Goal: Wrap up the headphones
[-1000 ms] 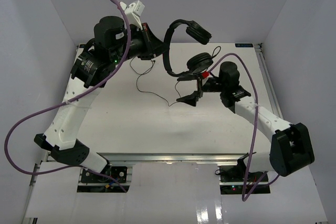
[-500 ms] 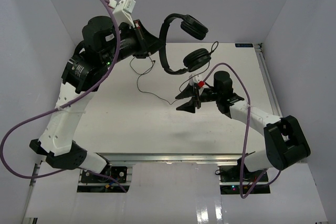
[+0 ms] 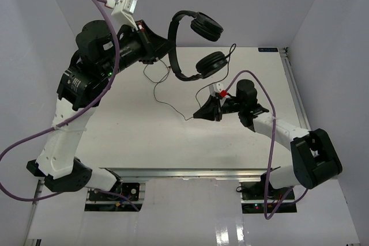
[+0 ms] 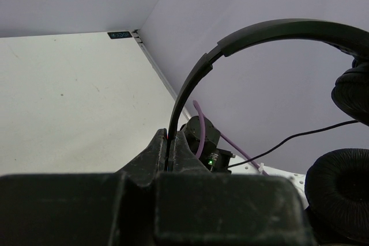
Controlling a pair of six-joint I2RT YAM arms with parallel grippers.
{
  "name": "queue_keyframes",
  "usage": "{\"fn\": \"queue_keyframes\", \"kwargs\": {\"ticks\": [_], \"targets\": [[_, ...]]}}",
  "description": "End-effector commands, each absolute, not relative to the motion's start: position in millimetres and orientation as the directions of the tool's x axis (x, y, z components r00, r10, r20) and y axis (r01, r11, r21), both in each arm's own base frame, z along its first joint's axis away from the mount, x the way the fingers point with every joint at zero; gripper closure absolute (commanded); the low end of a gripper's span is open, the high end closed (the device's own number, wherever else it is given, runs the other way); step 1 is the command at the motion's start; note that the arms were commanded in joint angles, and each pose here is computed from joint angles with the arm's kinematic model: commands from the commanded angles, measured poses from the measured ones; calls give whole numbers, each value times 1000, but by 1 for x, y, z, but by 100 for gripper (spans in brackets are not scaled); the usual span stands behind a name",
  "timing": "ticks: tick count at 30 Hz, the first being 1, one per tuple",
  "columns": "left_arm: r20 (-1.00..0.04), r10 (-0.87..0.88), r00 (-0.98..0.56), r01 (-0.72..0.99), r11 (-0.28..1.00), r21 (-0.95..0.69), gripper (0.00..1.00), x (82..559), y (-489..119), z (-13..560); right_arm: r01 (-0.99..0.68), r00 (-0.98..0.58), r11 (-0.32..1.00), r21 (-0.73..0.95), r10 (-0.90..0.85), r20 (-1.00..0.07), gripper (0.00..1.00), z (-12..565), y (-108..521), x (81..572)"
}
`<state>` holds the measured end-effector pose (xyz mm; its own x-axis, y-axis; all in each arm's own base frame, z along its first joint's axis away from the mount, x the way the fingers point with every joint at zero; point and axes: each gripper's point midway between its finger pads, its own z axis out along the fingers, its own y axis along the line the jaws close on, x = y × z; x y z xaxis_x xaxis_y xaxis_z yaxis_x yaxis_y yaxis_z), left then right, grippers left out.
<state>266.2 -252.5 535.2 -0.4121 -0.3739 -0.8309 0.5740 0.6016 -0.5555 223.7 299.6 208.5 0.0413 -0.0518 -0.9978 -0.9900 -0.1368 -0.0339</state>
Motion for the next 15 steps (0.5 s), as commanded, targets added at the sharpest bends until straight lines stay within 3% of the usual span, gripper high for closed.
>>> {"fn": "queue_keyframes", "kwargs": {"ticks": [1, 9, 15], "targets": [[-836, -422, -350, 586, 598, -547, 100, 257, -240, 555, -983, 127, -139, -123, -21, -992, 92, 237, 301, 223], [-884, -397, -247, 355, 812, -464, 100, 318, -213, 508, -964, 67, 222, -145, -325, -943, 92, 220, 259, 260], [-934, -263, -241, 202, 928, -313, 100, 381, -215, 452, -810, 56, 419, -411, -641, -765, 92, 207, 177, 278]]}}
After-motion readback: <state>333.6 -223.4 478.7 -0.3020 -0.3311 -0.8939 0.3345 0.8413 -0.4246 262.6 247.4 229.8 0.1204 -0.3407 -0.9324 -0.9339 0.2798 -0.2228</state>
